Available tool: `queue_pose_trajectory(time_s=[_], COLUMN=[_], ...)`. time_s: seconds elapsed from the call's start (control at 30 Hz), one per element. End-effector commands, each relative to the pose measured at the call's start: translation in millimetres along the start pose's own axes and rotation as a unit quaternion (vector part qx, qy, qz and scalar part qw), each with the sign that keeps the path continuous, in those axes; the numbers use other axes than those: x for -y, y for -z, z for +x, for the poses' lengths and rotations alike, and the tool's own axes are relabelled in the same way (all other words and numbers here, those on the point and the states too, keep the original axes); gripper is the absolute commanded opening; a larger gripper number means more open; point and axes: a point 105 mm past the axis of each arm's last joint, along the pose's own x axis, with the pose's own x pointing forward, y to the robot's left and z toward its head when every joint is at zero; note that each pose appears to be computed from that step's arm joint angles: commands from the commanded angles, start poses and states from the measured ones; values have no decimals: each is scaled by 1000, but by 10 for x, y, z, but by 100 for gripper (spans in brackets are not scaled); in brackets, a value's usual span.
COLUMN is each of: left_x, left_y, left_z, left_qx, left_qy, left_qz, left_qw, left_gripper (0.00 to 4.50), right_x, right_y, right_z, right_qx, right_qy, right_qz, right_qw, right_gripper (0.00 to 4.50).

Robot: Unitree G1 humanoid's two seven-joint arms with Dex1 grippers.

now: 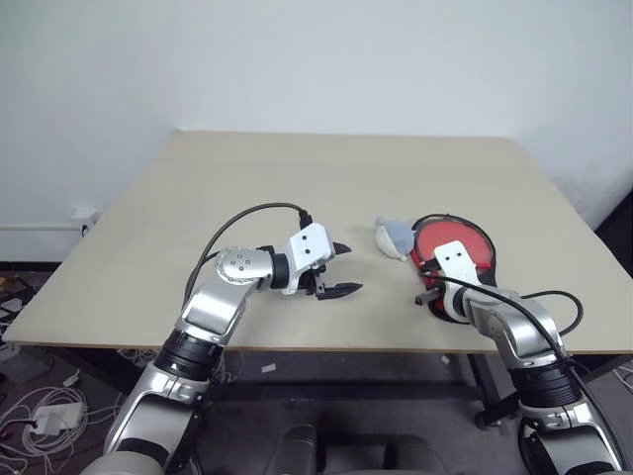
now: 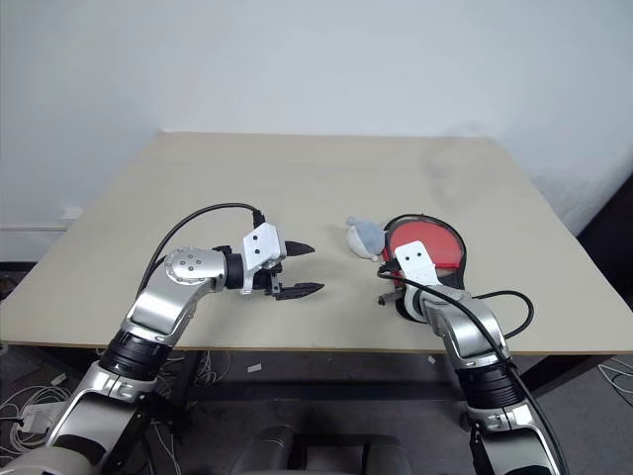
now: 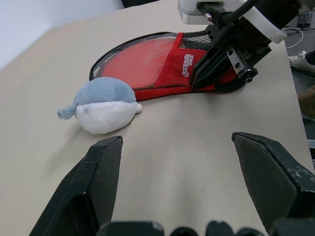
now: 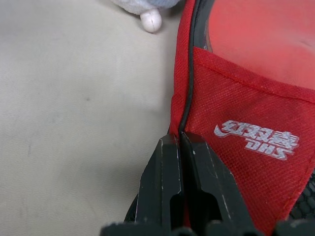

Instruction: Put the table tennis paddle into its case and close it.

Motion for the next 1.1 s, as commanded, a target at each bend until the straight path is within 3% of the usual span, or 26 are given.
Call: queue_pose_trajectory(time_s=[0.03, 0.3, 0.43, 0.63, 0.8, 1.0, 1.1], left_x=[-99, -128, -156, -138, -153, -149, -139], left_y=[-147, -101, -103, -143, -170, -154, -179], left_z=[-85, -135, -150, -135, -137, -108, -88], left_qx=[18, 11, 4, 11, 15, 14, 22], left_qy=[-23, -25, -26, -20, -18, -16, -9], left_qz=[14, 3, 10, 8, 9, 7, 1], left_qw=[999, 1000, 1000, 1000, 1000, 1000, 1000], left_gripper=[379, 379, 379, 379, 379, 379, 379], right_x=[14, -290, -522, -683, -629, -583, -437], right_y=[-9, -151, 2, 161, 373, 270, 73], right_z=[-23, -379, -584, -759, -782, -752, -702], right_qx=[-2, 42, 31, 23, -10, 14, 63], right_qy=[-24, -185, -278, -336, -324, -311, -278], right_qz=[36, 55, 70, 77, 81, 87, 97], right_qw=[999, 980, 957, 938, 942, 946, 954], right_gripper=[3, 3, 3, 3, 3, 3, 3])
